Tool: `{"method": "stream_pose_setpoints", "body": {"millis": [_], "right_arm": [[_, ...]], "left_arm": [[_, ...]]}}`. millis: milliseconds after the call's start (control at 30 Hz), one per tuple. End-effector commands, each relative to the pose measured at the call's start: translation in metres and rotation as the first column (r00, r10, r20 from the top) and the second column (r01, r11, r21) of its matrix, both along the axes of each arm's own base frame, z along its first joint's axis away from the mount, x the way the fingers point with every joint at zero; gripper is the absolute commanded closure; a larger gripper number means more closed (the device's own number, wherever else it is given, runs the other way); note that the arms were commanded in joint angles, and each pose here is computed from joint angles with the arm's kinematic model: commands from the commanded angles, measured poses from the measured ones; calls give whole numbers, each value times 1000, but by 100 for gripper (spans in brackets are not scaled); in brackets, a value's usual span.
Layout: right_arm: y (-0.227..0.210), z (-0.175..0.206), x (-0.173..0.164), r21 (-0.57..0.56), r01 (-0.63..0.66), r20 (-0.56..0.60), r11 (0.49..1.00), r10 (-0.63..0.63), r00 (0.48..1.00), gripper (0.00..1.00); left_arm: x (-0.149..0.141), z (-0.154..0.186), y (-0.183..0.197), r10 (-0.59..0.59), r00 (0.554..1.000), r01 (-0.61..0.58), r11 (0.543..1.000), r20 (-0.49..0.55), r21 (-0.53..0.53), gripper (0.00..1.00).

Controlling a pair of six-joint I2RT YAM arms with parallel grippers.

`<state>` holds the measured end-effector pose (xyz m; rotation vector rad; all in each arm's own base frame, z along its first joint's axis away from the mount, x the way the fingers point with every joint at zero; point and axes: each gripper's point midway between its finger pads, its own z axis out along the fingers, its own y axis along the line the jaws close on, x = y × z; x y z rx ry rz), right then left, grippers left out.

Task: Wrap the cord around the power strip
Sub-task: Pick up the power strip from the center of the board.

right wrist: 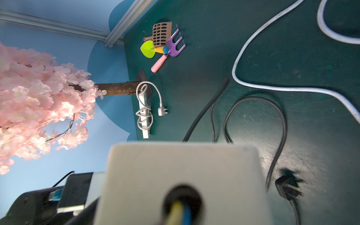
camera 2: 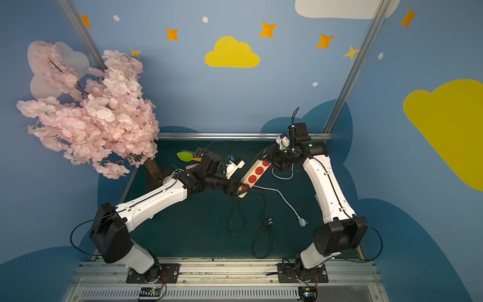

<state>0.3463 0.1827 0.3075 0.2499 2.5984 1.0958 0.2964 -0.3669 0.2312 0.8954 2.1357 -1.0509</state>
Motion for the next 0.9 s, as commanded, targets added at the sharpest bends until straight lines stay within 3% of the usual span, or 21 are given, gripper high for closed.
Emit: {"method": "stream_pose_setpoints", "body": {"millis": [0, 67, 233, 400, 533, 700, 867], "right_arm": [[4, 35, 1, 92, -17, 104, 996, 8, 995, 53], [3, 35, 3, 109, -16, 114, 994, 4, 994, 53], [5, 31, 10, 143, -18, 130, 990, 0, 991, 52], [-3, 35, 19, 177, -10, 145, 984, -16, 989, 49], [-6, 38, 25, 187, -30, 182, 982, -5, 983, 38], [-9, 40, 30, 198, -50, 226, 979, 4, 974, 23], [-34, 39, 33, 168, -8, 259, 986, -36, 965, 17]], "left_arm": [[7, -18, 0, -7, 1000, 8, 999, -17, 47, 25], [10, -24, 2, 2, 1000, -1, 998, -23, 56, 27], [8, -4, -16, -54, 998, 52, 997, -33, -54, 42], [11, 8, -20, -71, 997, 69, 994, -24, -90, 70], [14, 22, -14, -59, 998, 60, 994, 7, -89, 87], [21, 43, -4, -22, 999, 25, 993, 25, -116, 97], [36, 54, 17, 68, 994, -79, 988, -80, -131, 97]]}}
